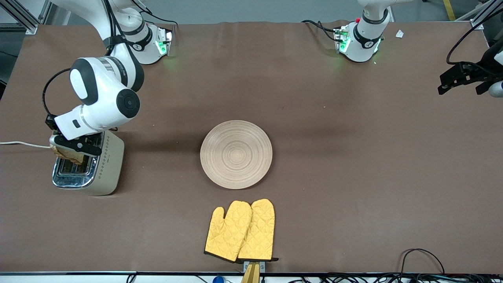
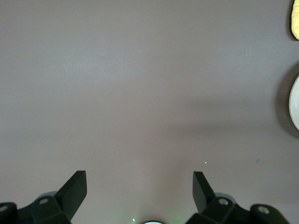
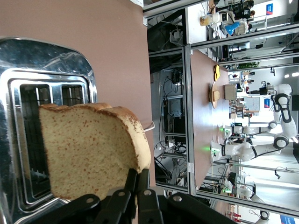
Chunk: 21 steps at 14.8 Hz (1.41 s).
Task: Move plate and put bread in toaster
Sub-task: 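Lower the bread into the toaster slot with the right gripper, then open the right gripper and raise it away from the toaster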
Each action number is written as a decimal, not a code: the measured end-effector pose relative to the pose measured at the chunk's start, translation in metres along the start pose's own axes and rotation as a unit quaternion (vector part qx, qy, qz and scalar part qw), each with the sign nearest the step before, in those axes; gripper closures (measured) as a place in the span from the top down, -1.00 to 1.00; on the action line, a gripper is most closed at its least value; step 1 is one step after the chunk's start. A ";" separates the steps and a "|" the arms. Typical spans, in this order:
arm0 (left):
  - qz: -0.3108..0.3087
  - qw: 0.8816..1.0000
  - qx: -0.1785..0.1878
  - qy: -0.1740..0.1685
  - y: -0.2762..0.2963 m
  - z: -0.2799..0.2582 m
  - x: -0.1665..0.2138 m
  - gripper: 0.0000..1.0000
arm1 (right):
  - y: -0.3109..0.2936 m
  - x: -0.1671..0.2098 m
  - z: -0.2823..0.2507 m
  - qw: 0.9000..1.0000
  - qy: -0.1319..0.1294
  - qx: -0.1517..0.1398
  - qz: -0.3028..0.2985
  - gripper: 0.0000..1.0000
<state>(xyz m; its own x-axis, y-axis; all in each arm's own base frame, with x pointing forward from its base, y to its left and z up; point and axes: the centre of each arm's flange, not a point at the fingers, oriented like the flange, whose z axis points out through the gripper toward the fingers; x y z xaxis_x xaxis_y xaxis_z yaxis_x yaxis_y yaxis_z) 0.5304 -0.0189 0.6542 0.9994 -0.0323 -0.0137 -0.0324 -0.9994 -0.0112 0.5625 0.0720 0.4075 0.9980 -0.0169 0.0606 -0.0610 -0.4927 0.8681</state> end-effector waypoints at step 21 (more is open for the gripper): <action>0.000 1.000 0.000 0.012 0.000 0.000 0.004 1.00 | -0.003 0.056 -0.007 0.984 -0.042 0.172 0.002 0.39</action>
<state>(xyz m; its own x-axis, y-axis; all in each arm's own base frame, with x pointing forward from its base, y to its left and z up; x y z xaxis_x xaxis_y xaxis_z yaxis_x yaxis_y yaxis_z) 0.5347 -0.0190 0.6545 0.9994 -0.0331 0.0105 -0.0329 -0.9994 -0.0105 0.6183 0.0782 0.4120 0.9964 -0.0844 0.0109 -0.0712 -0.7572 0.6492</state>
